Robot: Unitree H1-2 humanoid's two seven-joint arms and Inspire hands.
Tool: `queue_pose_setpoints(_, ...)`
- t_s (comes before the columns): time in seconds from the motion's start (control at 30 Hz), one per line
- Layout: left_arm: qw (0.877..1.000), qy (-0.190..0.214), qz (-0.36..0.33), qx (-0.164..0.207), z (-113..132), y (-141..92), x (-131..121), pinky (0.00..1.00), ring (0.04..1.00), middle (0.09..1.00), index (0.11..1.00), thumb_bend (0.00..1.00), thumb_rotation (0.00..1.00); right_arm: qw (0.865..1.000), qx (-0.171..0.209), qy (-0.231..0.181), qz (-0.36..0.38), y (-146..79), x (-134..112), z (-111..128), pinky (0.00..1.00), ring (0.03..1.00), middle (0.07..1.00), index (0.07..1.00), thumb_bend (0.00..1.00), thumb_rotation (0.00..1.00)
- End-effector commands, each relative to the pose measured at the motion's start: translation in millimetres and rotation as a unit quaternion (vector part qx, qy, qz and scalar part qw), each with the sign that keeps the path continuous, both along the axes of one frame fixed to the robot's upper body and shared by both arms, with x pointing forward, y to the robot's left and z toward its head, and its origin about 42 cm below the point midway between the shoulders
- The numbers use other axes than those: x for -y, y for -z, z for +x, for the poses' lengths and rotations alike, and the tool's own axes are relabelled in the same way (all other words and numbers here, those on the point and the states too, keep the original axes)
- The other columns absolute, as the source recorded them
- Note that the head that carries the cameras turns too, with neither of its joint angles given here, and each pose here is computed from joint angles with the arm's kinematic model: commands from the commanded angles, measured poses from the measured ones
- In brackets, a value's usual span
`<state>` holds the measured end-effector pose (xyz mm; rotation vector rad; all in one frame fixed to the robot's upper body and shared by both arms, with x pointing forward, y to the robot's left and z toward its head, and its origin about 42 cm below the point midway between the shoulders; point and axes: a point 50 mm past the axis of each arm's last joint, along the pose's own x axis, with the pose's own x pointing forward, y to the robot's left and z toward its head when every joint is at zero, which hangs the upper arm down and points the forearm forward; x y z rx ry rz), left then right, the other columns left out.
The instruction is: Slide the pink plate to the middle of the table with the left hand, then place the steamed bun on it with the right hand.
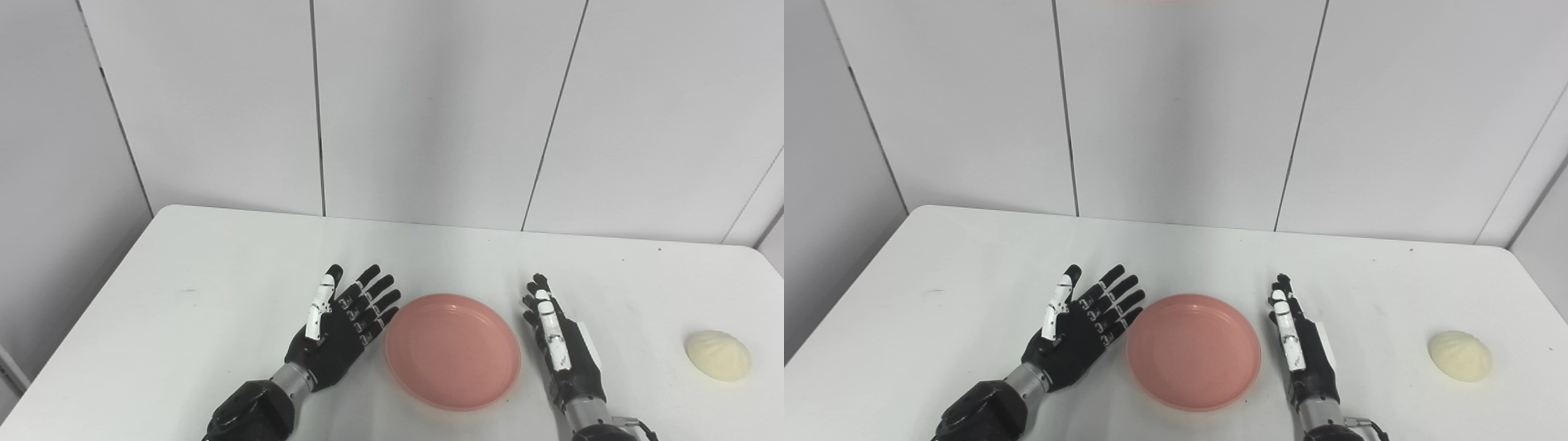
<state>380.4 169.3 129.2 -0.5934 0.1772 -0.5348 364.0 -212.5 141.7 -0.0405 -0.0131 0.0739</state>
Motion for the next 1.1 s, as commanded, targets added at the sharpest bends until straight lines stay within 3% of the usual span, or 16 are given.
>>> queue_pose_setpoints(0.0, 0.997, -0.001, 0.027, -0.077, -14, 34, -9, 1.0, 0.979, 0.99, 1.0, 0.56, 1.0, 1.0, -0.006, -0.002, -0.01, 6, -3, -3, 0.94, 0.949, 0.958, 0.965, 0.27, 1.0)
queue_pose_setpoints(0.2, 0.996, -0.009, 0.031, -0.078, -13, 36, -17, 1.0, 0.975, 0.984, 0.99, 0.57, 1.0, 0.997, 0.055, 0.025, -0.045, -13, 3, 6, 0.9, 0.915, 0.931, 0.942, 0.36, 1.0)
queue_pose_setpoints(0.4, 0.996, -0.014, 0.034, -0.081, -10, 40, -31, 0.97, 0.954, 0.966, 0.973, 0.57, 0.97, 0.984, 0.14, 0.064, -0.088, -53, 24, 19, 0.93, 0.887, 0.905, 0.934, 0.52, 1.0)
queue_pose_setpoints(0.5, 0.996, -0.017, 0.036, -0.078, -9, 42, -37, 0.95, 0.94, 0.955, 0.963, 0.57, 0.96, 0.972, 0.183, 0.076, -0.129, -70, 35, 21, 0.81, 0.863, 0.907, 0.911, 0.61, 0.99)
queue_pose_setpoints(0.67, 0.996, -0.017, 0.037, -0.073, -5, 46, -51, 0.95, 0.935, 0.952, 0.96, 0.59, 0.93, 0.944, 0.252, 0.106, -0.185, -114, 44, 12, 0.75, 0.83, 0.909, 0.922, 0.6, 0.96)
queue_pose_setpoints(0.7, 0.997, -0.016, 0.037, -0.072, -4, 47, -53, 0.95, 0.936, 0.953, 0.96, 0.59, 0.93, 0.942, 0.259, 0.108, -0.186, -120, 45, 10, 0.8, 0.863, 0.929, 0.944, 0.64, 0.95)
queue_pose_setpoints(0.8, 0.996, -0.019, 0.039, -0.072, 0, 53, -63, 0.95, 0.94, 0.957, 0.961, 0.6, 0.91, 0.924, 0.281, 0.136, -0.22, -144, 52, 5, 0.76, 0.848, 0.918, 0.943, 0.69, 0.96)
queue_pose_setpoints(0.83, 0.996, -0.023, 0.039, -0.075, 1, 54, -66, 0.95, 0.94, 0.957, 0.961, 0.6, 0.91, 0.913, 0.288, 0.152, -0.247, -152, 55, 3, 0.76, 0.847, 0.917, 0.943, 0.69, 0.96)
queue_pose_setpoints(0.97, 0.996, -0.029, 0.042, -0.077, 3, 57, -75, 0.92, 0.919, 0.935, 0.942, 0.6, 0.88, 0.872, 0.283, 0.212, -0.339, -176, 75, -2, 0.75, 0.809, 0.879, 0.93, 0.74, 0.9)
queue_pose_setpoints(1.07, 0.996, -0.033, 0.048, -0.073, 6, 58, -79, 0.92, 0.913, 0.93, 0.933, 0.61, 0.87, 0.851, 0.273, 0.234, -0.382, -187, 90, -4, 0.65, 0.777, 0.871, 0.933, 0.8, 0.87)
